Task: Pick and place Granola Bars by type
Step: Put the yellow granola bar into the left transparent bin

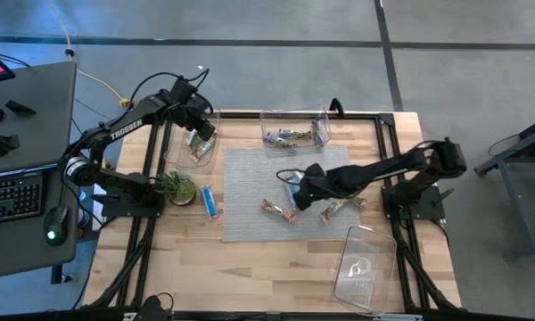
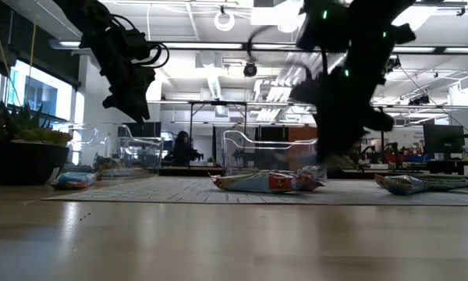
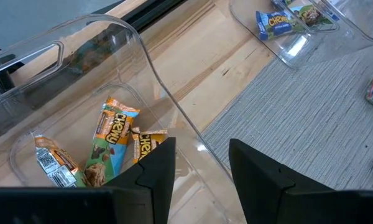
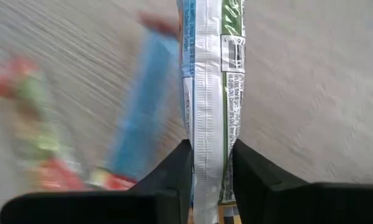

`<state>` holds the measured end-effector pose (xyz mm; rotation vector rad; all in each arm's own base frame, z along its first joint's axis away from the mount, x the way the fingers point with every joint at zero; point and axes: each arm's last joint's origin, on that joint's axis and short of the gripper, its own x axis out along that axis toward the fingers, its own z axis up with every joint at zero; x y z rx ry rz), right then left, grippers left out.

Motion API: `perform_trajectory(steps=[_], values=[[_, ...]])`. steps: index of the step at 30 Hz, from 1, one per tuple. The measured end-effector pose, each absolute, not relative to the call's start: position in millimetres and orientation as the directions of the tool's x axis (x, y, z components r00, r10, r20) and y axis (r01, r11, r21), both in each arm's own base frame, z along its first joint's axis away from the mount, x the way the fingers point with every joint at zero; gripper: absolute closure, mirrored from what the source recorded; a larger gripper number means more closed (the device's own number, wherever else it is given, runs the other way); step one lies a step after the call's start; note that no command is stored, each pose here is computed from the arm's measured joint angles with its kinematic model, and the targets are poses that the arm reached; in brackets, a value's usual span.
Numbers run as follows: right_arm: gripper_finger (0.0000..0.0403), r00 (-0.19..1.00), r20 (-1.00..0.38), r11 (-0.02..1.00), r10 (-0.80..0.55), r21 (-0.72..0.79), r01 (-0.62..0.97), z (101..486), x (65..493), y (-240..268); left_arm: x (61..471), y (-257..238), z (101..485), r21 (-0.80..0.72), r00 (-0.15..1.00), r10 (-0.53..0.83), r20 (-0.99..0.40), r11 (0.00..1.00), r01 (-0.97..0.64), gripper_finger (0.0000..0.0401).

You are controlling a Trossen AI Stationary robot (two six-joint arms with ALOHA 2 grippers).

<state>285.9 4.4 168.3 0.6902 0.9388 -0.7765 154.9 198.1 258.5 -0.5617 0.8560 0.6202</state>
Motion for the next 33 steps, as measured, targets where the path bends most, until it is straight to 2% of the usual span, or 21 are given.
perform_trajectory(steps=[4, 8, 12, 17, 22, 30, 33], values=[[0.0324, 0.565, -0.766, 0.62, -0.306, 0.291, 0.729, 197.3, 292.5, 5.7, 154.7, 198.2, 258.4, -0.194, 0.498, 0.276, -0.822, 0.688, -0.7, 0.0256], [0.0325, 0.768, -0.597, 0.72, -0.231, 0.425, 0.548, 216.5, 311.4, 4.7, 154.4, 198.5, 258.4, -0.182, 0.488, 0.285, -0.825, 0.683, -0.707, 0.0256], [0.0325, 0.878, -0.434, 0.799, -0.203, 0.445, 0.404, 228.6, 325.6, 5.5, 154.6, 199.2, 258.7, -0.175, 0.487, 0.296, -0.822, 0.682, -0.71, 0.0256], [0.0325, 0.872, -0.401, 0.818, -0.281, 0.375, 0.436, 241.3, 344.3, -7.2, 156.3, 201.8, 260.7, -0.159, 0.498, 0.328, -0.803, 0.687, -0.709, 0.0256], [0.0325, 0.882, -0.378, 0.854, -0.28, 0.321, 0.409, 256.3, 379.5, -26.9, 158.3, 205.0, 273.8, -0.173, 0.513, 0.354, -0.782, 0.668, -0.724, 0.0256], [0.0325, 0.776, -0.461, 0.801, -0.431, 0.201, 0.564, 248.1, 438.2, -70.6, 159.5, 212.8, 351.0, -0.052, 0.498, 0.552, -0.668, 0.633, -0.772, 0.0256], [0.0325, 0.789, -0.459, 0.81, -0.408, 0.217, 0.545, 241.3, 465.2, -80.1, 157.5, 211.7, 378.0, -0.019, 0.499, 0.608, -0.617, 0.623, -0.782, 0.0256]])
